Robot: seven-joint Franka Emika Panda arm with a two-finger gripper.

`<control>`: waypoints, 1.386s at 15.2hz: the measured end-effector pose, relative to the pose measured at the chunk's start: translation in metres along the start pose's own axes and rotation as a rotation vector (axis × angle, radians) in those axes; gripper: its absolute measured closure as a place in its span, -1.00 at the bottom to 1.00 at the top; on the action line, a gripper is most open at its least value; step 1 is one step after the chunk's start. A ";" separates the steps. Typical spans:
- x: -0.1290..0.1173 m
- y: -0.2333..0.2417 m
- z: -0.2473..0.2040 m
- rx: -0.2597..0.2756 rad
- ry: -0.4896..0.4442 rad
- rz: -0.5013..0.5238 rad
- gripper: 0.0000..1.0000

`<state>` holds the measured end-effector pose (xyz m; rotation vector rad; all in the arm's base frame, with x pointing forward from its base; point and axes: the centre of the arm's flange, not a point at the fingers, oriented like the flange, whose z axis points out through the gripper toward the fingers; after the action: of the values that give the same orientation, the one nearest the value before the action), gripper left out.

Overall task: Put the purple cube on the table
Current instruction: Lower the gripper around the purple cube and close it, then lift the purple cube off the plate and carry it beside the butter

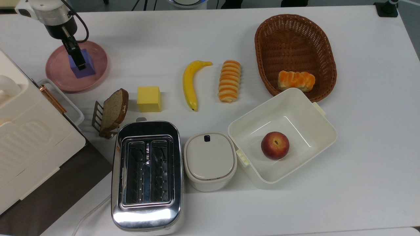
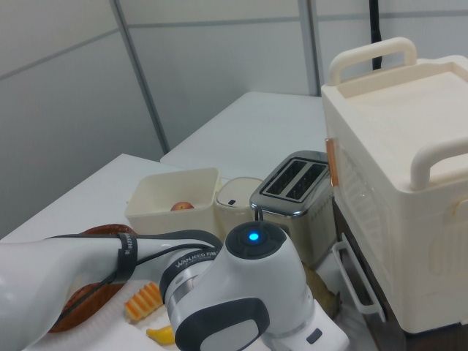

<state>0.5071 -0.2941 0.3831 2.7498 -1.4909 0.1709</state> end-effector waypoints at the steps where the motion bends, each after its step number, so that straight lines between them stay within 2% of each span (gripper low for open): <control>1: 0.000 0.001 0.001 -0.001 -0.001 0.001 -1.00; 21: -0.001 0.014 0.036 -0.031 -0.016 0.007 -1.00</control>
<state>0.4985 -0.3034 0.3469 2.7285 -1.4937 0.1257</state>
